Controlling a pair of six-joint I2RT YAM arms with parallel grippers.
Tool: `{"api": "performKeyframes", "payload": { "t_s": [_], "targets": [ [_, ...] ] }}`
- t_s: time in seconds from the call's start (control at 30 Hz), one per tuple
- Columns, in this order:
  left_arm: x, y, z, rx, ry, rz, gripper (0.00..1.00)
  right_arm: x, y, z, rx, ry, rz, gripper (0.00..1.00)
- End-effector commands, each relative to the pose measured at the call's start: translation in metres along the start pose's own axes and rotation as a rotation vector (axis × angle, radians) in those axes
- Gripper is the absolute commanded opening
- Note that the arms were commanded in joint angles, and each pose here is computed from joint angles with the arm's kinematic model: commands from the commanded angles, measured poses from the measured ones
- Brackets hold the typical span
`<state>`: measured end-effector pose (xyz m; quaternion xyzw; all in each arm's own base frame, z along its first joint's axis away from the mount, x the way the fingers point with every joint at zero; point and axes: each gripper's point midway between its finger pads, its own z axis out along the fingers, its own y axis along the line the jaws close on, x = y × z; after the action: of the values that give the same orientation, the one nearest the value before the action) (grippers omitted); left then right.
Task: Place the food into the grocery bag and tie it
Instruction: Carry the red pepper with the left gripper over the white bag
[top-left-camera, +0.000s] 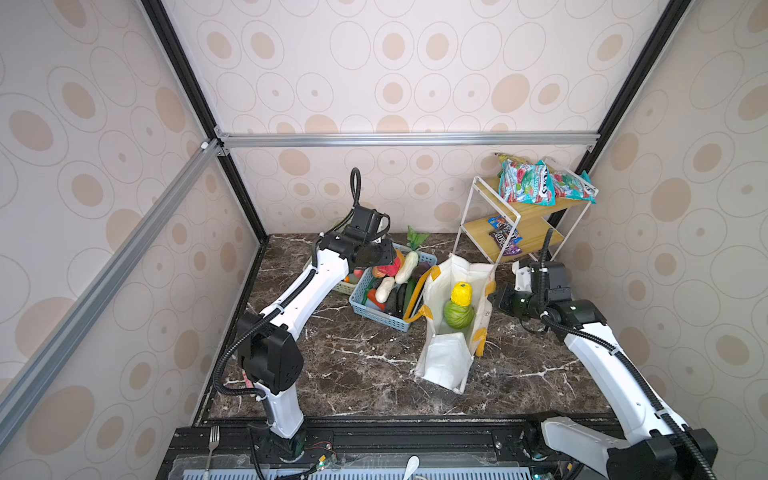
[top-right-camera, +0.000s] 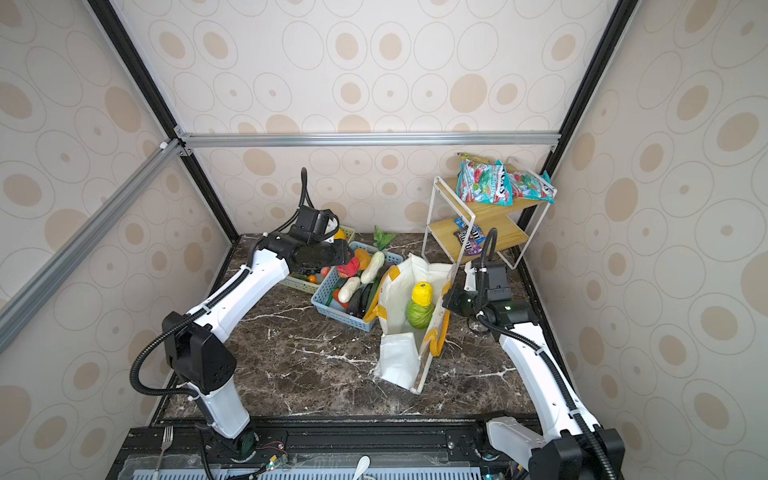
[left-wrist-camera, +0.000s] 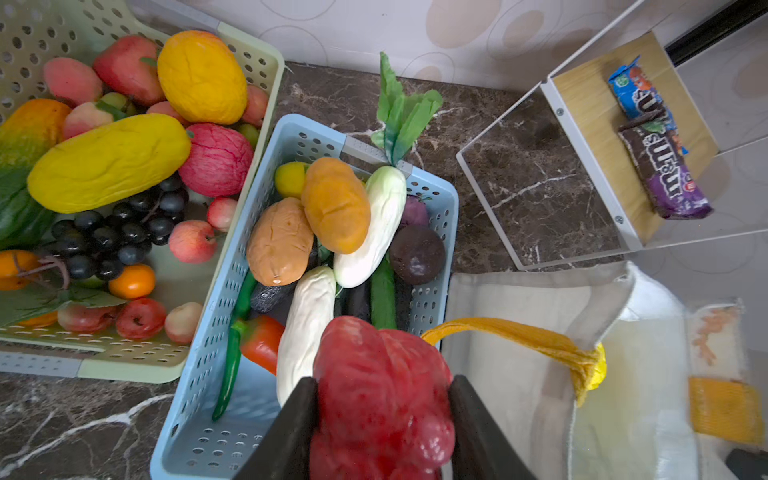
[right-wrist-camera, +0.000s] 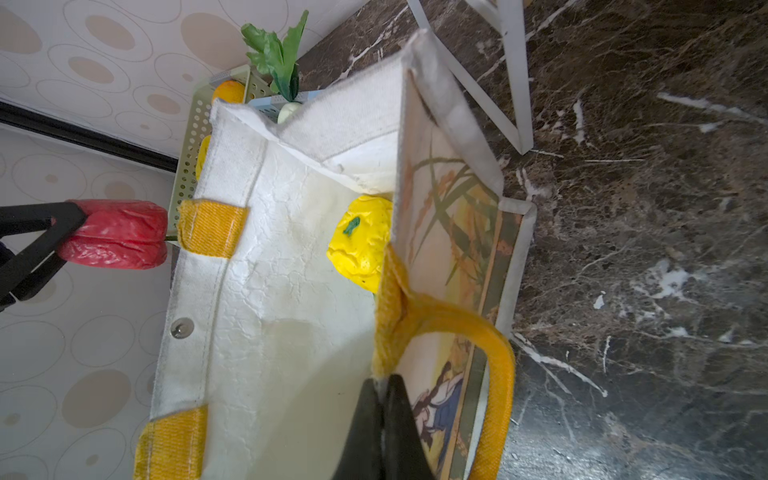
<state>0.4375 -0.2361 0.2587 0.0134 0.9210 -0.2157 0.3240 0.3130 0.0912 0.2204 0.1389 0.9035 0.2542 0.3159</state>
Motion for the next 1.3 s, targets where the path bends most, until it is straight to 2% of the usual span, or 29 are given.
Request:
{"api": "performKeyframes", "payload": {
  "t_s": [0.0,0.37,0.77,1.03,1.27],
  "targets": [
    [-0.022,-0.029,-0.032,0.121,-0.08,-0.015,0.45,-0.001,0.0,0.0,-0.004,-0.004,0.005,0.0],
    [-0.023,-0.061,-0.042,0.246,-0.087,-0.013,0.46,-0.001,0.001,-0.001,-0.008,-0.005,0.004,0.0],
    [-0.014,-0.123,-0.054,0.437,-0.065,0.014,0.46,0.001,0.0,-0.002,-0.006,-0.005,0.004,0.0],
    [0.005,-0.167,-0.054,0.523,-0.024,0.06,0.46,0.001,0.0,-0.002,-0.006,-0.003,0.003,0.0],
    [0.025,-0.189,-0.044,0.546,0.02,0.101,0.46,0.001,0.0,-0.003,-0.004,-0.001,0.004,0.0]
  ]
}}
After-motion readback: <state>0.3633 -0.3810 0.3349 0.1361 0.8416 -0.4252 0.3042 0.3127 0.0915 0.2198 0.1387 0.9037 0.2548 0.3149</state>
